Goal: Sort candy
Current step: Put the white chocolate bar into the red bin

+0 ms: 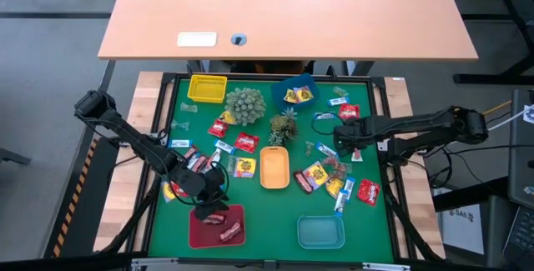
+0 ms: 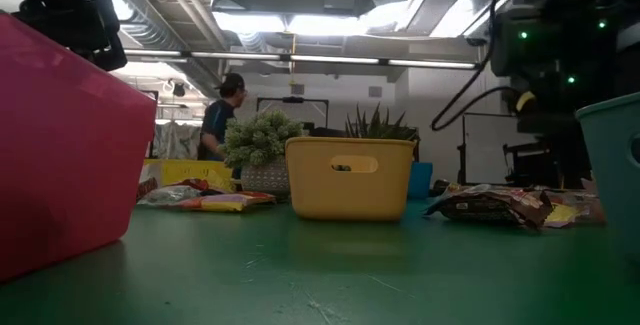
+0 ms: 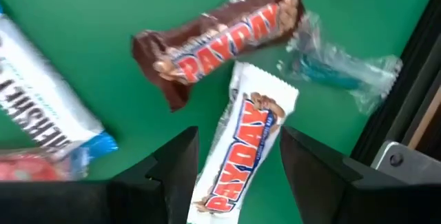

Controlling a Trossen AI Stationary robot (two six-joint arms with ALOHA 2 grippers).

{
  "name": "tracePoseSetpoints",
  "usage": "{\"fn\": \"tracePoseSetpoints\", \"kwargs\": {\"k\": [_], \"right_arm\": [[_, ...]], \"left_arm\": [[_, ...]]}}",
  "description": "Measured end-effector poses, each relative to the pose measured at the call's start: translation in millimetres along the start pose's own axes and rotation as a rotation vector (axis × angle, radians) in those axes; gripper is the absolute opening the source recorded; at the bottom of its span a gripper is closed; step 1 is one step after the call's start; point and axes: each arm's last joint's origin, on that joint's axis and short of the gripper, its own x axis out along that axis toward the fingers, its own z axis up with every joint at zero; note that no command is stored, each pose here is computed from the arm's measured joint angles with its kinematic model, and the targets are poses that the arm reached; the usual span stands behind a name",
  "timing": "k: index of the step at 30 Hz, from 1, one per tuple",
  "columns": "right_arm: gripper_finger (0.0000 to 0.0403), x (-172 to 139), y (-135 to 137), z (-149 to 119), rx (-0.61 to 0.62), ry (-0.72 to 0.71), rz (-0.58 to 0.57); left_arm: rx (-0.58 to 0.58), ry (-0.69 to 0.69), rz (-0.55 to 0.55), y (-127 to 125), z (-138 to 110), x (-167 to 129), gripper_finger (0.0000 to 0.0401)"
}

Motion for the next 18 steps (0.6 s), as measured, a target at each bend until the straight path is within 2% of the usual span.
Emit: {"fn": "tracePoseSetpoints", "kwargs": {"k": [5, 14, 18], "right_arm": [[0.0202, 8.3, -3.6, -4.4, 0.035, 0.023, -0.018], [0.0202, 27.8, -4.9, -12.2, 0.042, 0.072, 0.045], [0.0185, 30.6, -6.1, -13.9, 0.043, 0.086, 0.044]], "left_arm": [[0.011, 0.0, 0.0, 0.0, 0.0, 0.0, 0.0173], [0.042, -0.001, 0.0, 0.0, 0.1, 0.0, 0.0173], [0.043, -0.019, 0.014, 0.4, 0.6, 0.0, 0.0173]]}}
